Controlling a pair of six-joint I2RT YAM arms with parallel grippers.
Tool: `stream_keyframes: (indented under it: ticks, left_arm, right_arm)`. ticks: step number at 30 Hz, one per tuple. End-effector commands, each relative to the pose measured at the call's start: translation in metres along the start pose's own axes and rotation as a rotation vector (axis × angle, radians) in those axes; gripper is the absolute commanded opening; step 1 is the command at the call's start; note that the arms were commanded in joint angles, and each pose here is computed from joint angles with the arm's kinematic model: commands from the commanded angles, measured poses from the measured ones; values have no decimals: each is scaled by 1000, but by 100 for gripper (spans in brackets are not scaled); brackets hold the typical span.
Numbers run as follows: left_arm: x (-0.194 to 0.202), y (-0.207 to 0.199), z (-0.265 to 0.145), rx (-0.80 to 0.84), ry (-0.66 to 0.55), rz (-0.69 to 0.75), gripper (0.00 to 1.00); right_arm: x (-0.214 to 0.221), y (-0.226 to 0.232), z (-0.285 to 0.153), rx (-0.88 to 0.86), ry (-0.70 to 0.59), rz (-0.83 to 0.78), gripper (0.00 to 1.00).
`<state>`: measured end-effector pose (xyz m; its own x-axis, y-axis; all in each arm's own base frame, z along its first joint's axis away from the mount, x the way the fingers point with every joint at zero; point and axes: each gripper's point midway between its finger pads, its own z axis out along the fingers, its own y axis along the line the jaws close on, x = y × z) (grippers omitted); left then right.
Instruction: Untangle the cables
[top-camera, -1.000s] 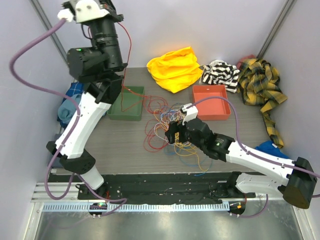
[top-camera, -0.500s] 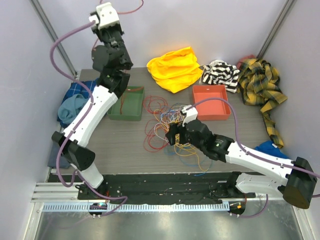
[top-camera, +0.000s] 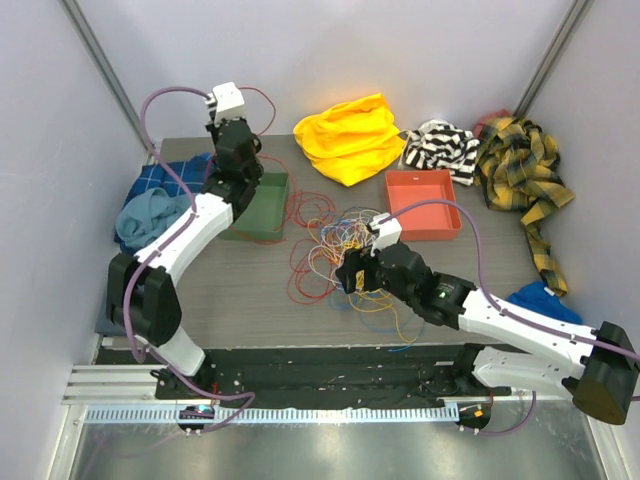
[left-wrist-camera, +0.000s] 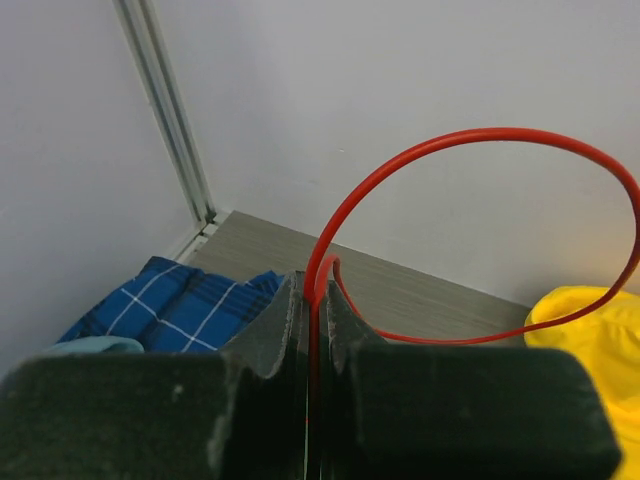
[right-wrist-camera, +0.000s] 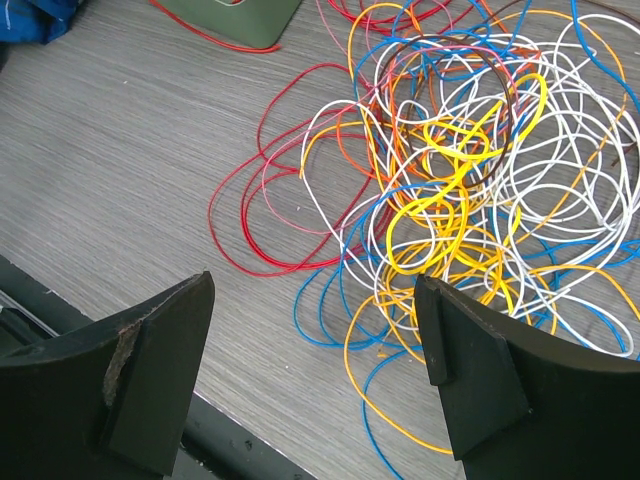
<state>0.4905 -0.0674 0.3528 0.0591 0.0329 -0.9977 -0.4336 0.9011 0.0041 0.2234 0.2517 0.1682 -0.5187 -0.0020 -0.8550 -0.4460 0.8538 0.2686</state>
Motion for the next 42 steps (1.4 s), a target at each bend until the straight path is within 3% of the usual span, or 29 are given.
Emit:
stream_keyframes:
  ticks: [1,6,12,16,19,25,33,42]
  left_arm:
    - [-84,36,-4,-39,-128,-264,0]
    - [-147,49,-2,-41,-225,-318,0]
    - [-182,36,10,-17,-278,-334,0]
    - [-161,24,24,-36,-274,-279,0]
    - [-116,20,36,-87,-230,-182,0]
    - [-56,26,51,-181,-246,-125,0]
    - [-79,28,69,-224,-272,-106,0]
    - [-91,62,78,-315,-304,-139,0]
  right_arm:
    - [-11,4,-2,-13,-46,35,89]
    - [-11,6,-1,-15,-43,38,89]
    - [-14,5,1,-9,-45,25,89]
    - [-10,2,-1,2,-43,22,89]
    - [-8,-4,-3,20,-45,16,89]
    - [-9,-5,-5,23,-46,5,89]
    - [-5,-6,-2,28,-39,6,89]
    - [2,-4,3,16,-15,5,89]
